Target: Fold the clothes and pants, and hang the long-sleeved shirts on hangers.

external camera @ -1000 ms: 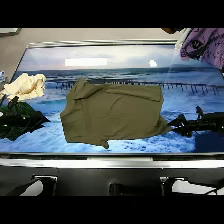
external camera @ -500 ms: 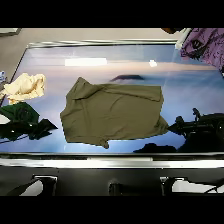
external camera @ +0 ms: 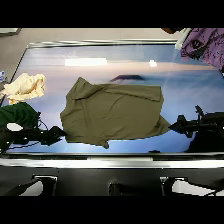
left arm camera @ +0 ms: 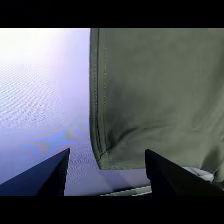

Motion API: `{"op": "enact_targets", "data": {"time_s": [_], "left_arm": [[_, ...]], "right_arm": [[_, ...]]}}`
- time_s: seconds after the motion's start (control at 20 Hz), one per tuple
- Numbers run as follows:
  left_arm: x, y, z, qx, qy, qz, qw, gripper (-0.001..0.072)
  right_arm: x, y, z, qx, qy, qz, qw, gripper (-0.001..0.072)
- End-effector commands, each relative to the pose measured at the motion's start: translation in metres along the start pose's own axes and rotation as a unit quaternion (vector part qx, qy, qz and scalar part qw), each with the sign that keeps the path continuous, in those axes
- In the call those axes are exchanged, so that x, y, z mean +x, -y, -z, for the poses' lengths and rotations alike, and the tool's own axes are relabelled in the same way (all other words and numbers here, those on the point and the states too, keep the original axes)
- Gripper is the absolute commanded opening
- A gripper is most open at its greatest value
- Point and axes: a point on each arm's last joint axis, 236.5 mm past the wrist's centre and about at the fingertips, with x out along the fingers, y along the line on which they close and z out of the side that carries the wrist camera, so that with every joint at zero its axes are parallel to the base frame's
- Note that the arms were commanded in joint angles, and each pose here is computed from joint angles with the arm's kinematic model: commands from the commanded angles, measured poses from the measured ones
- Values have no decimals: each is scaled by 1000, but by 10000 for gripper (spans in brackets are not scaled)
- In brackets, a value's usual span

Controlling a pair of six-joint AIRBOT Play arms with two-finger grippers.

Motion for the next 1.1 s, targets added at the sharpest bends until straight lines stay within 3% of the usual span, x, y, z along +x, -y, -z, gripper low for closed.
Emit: {"op": "enact_targets", "data": {"time_s": [0.0,0.05,0.1,0.15,0.2,0.4,0.65,0.85,1.05], "left_arm": [[18,4,6,8,-17,-2,1000,504],[23,6,4,5,-16,2,1000,406],[27,9,2,1,-13,6,1000,208],[31,11,0,1,-11,9,1000,62],[33,12,-1,1,-8,8,1000,14],[20,30,-22,22,18,18,999,10],[-106,138,-129,123,192,49,972,8],[-288,239,-164,236,372,15,897,9],[-432,295,-112,290,504,-16,813,9]], "right_arm": [[-7,-6,-1,-7,10,-1,1000,26],[-9,-8,0,-10,11,-1,1000,26],[-11,-10,2,-13,12,-2,1000,26],[-13,-13,3,-16,11,-3,1000,26],[-15,-16,5,-17,11,-6,1000,26],[-31,-60,-1,-52,52,-48,996,24],[-100,-208,-36,-233,202,-36,951,23],[-246,-339,-22,-341,360,-50,867,24],[-387,-388,68,-384,506,-39,772,24]]}}
